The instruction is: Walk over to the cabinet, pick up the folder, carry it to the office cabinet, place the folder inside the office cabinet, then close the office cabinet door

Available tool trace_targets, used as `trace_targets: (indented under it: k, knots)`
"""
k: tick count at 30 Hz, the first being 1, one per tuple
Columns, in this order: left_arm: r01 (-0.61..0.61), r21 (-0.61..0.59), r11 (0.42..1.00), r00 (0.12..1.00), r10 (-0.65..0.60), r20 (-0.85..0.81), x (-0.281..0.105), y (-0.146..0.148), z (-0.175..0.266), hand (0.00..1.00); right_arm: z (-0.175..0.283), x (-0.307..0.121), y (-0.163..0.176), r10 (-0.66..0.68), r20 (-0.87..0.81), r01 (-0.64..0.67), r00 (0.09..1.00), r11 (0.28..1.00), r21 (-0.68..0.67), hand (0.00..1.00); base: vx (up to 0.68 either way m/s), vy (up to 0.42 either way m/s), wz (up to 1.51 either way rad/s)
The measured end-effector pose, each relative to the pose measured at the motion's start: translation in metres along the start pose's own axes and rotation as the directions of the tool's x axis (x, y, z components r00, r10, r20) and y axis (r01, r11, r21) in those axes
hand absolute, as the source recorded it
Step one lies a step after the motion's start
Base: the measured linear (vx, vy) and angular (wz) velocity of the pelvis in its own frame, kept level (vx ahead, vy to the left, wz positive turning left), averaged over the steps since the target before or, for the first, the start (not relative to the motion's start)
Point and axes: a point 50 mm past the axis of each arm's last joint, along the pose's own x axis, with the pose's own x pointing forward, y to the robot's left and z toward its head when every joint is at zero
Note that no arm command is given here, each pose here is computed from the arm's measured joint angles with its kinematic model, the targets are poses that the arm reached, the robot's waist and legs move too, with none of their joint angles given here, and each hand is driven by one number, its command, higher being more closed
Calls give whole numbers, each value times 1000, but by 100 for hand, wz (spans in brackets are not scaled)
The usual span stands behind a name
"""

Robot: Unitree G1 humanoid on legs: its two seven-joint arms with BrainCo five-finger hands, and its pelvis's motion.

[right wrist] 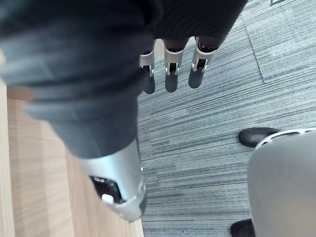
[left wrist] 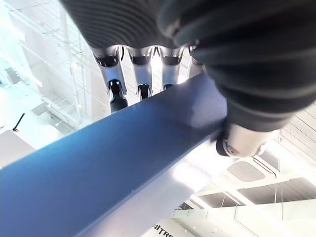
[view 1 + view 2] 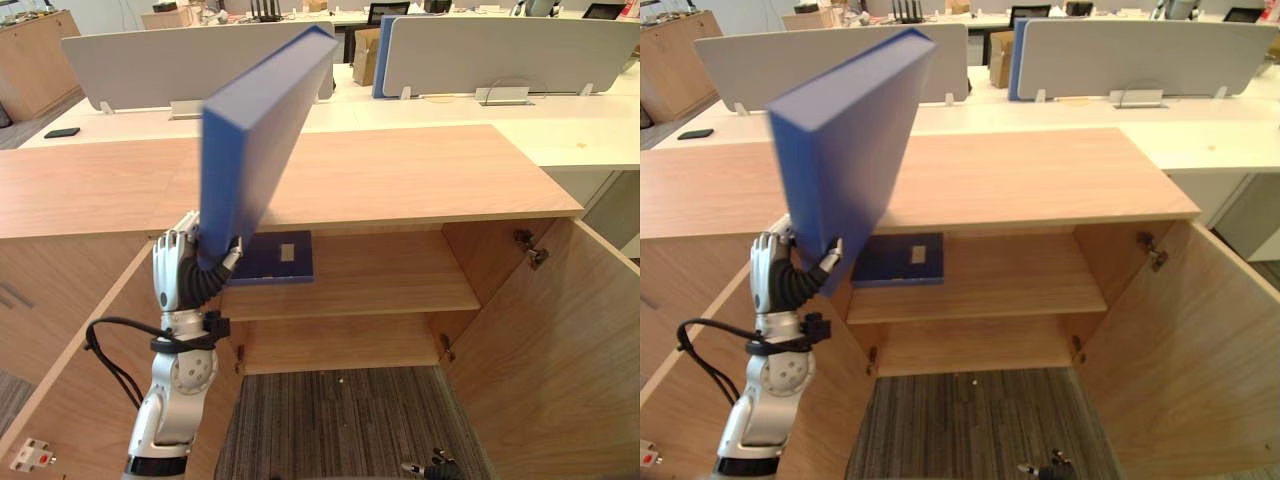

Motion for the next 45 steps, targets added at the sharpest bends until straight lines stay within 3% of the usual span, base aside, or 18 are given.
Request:
trace_targets:
  k: [6, 10, 11, 12, 15, 16, 19, 21, 23, 26, 32, 41, 45]
  knots:
    - [-51, -61, 997, 998, 49, -36, -11, 3, 7, 100, -3, 0, 0, -14, -11, 14, 1000, 1000, -10, 0, -48, 18, 0]
    - [-58, -274, 960, 998, 52, -26, -15, 2, 31, 100, 5, 0, 4, -4, 30, 4, 1000, 1000, -19, 0, -52, -4, 1]
    - [-57, -418, 906, 998, 45, -41, -14, 3, 38, 100, 14, 0, 7, 1, 67, -4, 998, 999, 35, 0, -50, -6, 0]
    - [-62, -469, 881, 998, 47, -42, -14, 4, 41, 100, 21, -1, 11, 10, 98, -16, 995, 998, 61, 0, -59, -24, -1]
    - [-59, -791, 609, 998, 28, -52, -9, 16, 52, 100, 76, -16, 30, 47, 347, -143, 937, 956, 257, 0, -76, -17, -2]
    - [-53, -825, 562, 999, 22, -50, -8, 17, 52, 100, 89, -21, 31, 46, 404, -172, 914, 944, 282, 0, -77, 3, 0]
    - [-36, -952, 305, 999, -26, -46, -8, 22, 49, 100, 153, -61, 29, -17, 688, -352, 726, 849, 393, 0, -75, 5, 1]
    - [-55, -976, 210, 997, -37, -64, -11, 23, 45, 100, 180, -87, 21, -84, 794, -425, 602, 808, 408, 0, -55, 10, 0]
    - [-68, -986, 153, 996, -39, -75, -12, 26, 41, 100, 203, -118, 10, -174, 871, -502, 460, 758, 417, 0, -23, 4, 0]
    - [-82, -990, 111, 996, -25, -85, -13, 29, 38, 100, 226, -152, -1, -259, 921, -571, 289, 726, 384, 0, 0, 0, 0]
    - [-76, -991, 111, 997, -23, -79, -12, 29, 38, 100, 254, -190, -7, -307, 946, -649, 99, 701, 295, 0, 0, 0, 0]
    - [-52, -981, 187, 998, -8, -54, -11, 35, 35, 100, 278, -213, -18, -318, 947, -684, -41, 700, 206, 0, -14, 3, 2]
    - [-29, -974, 226, 999, -9, -32, -11, 36, 35, 100, 287, -220, -16, -236, 965, -764, -113, 641, 67, 0, -20, 4, 1]
